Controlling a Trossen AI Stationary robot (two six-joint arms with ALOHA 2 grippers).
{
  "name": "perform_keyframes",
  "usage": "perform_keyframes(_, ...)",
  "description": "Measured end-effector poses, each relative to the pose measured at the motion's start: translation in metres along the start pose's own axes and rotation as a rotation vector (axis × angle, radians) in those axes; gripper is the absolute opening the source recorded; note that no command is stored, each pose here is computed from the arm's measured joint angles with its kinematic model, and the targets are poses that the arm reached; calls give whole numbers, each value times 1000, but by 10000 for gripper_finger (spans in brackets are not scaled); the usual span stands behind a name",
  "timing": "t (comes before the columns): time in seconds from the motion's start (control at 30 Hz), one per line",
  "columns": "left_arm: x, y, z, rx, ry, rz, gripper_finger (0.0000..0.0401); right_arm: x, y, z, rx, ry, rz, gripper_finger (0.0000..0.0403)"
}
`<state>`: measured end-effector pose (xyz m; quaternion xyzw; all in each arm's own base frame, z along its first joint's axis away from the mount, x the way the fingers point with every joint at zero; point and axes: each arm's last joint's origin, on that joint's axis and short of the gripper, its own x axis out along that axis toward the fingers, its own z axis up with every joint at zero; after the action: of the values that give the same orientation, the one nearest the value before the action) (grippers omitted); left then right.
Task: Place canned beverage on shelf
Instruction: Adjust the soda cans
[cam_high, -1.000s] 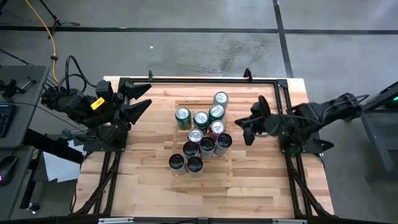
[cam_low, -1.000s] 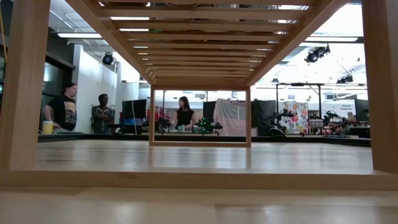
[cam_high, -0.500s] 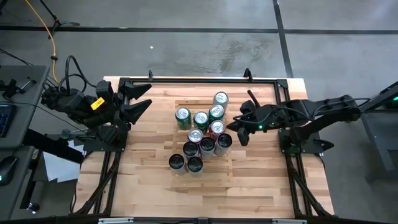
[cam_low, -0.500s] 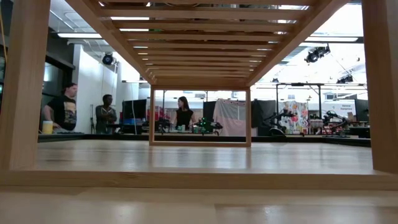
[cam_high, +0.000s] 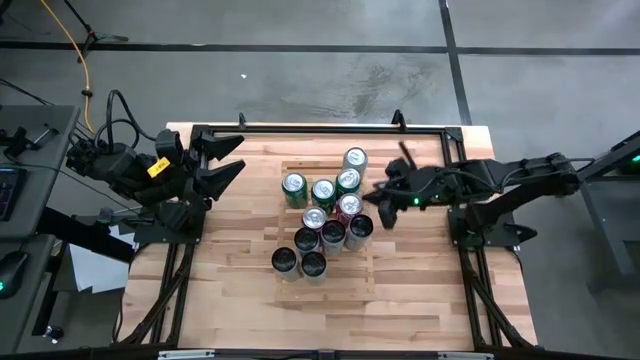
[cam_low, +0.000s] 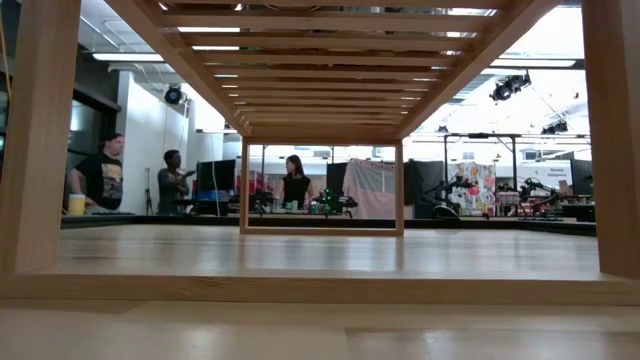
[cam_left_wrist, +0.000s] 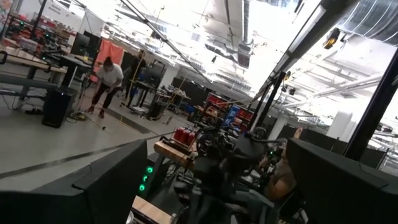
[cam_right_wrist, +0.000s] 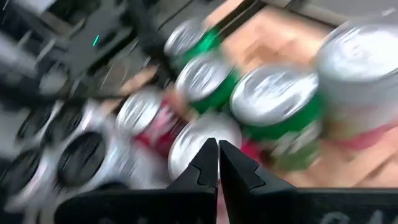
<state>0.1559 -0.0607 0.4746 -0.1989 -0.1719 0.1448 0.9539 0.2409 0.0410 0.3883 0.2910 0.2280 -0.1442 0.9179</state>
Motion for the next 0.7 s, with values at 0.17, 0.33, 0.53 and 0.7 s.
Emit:
perform_keyframes(0.17,0,0,0,-18,1,-1,376,-9,-16,20,62,-140,-70,0)
perform_keyframes(0.33,0,-1,-1,-18,14,-28,376,-15,-31,34,82,-205,-114,0)
perform_keyframes(0.53,0,-1,-4,1,37,-46,376,-21,-38,48,74,-291,-106,0)
perform_keyframes(0.7,-3,3,-10,51,109,-35,376,-21,-41,56,73,-340,-93,0)
